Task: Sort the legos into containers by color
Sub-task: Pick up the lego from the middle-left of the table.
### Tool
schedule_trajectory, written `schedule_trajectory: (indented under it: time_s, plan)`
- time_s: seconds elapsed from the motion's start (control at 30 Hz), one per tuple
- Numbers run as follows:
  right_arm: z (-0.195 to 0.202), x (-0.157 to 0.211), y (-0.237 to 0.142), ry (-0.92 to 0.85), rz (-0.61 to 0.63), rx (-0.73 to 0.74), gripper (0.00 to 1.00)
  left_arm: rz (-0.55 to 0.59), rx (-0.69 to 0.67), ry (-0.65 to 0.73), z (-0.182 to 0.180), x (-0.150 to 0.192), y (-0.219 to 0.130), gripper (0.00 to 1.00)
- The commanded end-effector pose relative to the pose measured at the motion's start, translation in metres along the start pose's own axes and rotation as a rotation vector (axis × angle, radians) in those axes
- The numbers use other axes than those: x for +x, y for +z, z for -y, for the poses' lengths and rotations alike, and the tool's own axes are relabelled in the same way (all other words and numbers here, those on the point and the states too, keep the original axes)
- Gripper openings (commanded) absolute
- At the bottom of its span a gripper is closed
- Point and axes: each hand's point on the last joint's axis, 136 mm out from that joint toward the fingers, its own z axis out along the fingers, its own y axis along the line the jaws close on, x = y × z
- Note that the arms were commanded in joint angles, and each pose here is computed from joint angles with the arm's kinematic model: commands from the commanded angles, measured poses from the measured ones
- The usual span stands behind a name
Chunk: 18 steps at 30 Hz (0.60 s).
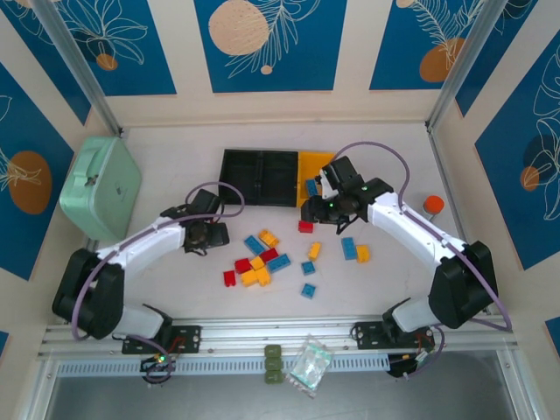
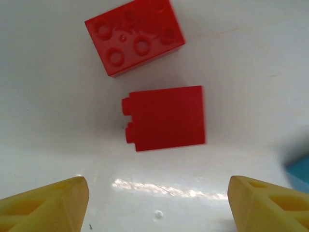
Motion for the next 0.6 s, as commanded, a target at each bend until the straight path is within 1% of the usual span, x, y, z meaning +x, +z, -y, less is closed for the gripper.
schedule_trajectory:
  time_s: [0.0,0.17,0.3,0.37,0.47,0.5,0.57]
  plan:
    - [-0.006,0.008,-0.002,0.034,-0.002,-0.042,0.51,0.048,-0.05,0.007,-0.003,-0.021,0.004,0.77]
    - [-0.002,0.016,0.003,0.057,-0.015,-0.034,0.51,0.044,-0.059,0.018,0.0,-0.029,0.02,0.73]
    - [-0.005,0.02,0.009,0.067,-0.036,-0.041,0.51,0.049,-0.065,0.036,0.003,-0.033,0.029,0.67]
    - [-0.007,0.021,0.012,0.068,-0.041,-0.041,0.51,0.038,-0.065,0.038,0.003,-0.032,0.033,0.6]
    - [-0.01,0.021,0.016,0.057,-0.046,-0.036,0.51,0.023,-0.064,0.049,0.003,-0.031,0.033,0.41]
    - [-0.011,0.021,0.016,0.052,-0.046,-0.034,0.51,0.024,-0.059,0.052,0.004,-0.03,0.031,0.37]
    - [-0.01,0.021,0.019,0.049,-0.047,-0.031,0.51,0.025,-0.046,0.056,0.005,-0.03,0.025,0.34]
